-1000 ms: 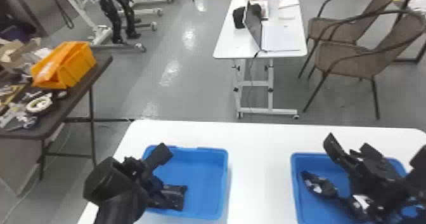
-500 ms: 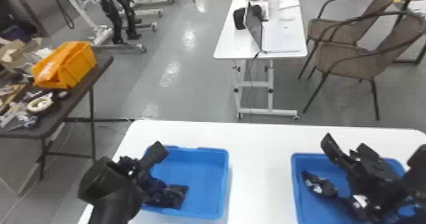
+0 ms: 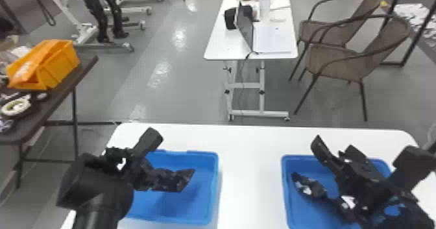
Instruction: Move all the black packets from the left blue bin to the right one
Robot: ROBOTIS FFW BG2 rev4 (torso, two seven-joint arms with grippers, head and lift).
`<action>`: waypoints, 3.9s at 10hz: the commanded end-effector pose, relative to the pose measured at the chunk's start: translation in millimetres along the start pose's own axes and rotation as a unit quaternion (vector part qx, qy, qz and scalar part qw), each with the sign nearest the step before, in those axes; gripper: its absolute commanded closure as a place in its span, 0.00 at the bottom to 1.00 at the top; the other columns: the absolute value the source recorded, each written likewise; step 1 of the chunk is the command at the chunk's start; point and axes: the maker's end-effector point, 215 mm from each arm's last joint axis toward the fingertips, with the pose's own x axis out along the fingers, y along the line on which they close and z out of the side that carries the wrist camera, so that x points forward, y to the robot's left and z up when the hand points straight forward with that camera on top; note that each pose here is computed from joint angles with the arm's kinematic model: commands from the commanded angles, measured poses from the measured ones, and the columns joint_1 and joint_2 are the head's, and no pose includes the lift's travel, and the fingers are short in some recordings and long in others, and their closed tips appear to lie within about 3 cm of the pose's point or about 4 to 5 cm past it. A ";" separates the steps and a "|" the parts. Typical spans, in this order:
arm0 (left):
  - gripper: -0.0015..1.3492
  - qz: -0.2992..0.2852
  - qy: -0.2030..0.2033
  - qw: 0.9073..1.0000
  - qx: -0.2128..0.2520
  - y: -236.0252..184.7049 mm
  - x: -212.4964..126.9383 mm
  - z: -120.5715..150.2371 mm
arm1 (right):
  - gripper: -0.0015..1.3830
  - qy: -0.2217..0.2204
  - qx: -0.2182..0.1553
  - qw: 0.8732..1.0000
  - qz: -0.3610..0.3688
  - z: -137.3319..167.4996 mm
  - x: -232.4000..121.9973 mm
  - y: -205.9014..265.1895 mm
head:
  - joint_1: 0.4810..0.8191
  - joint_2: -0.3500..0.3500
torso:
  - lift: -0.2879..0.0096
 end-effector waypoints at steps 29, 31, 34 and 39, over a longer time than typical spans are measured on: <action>0.88 -0.272 -0.400 0.869 -0.107 -165.8 27.6 312.8 | 0.92 0.027 -0.070 0.979 0.191 -5.3 49.5 123.5 | 0.63 0.39 | 0.97; 0.54 -0.271 -0.405 0.861 -0.143 -165.2 31.7 306.9 | 0.92 0.029 -0.070 0.981 0.179 -10.1 46.2 116.8 | 0.63 0.40 | 0.97; 0.08 -0.267 -0.397 0.860 -0.176 -163.8 41.0 289.7 | 0.92 0.016 -0.096 0.986 0.136 3.4 42.7 86.5 | 0.63 0.39 | 0.97; 0.11 -0.225 -0.436 0.845 -0.212 -133.3 24.4 260.3 | 0.92 0.033 -0.148 0.988 0.011 6.7 27.2 -27.3 | 0.63 0.28 | 0.97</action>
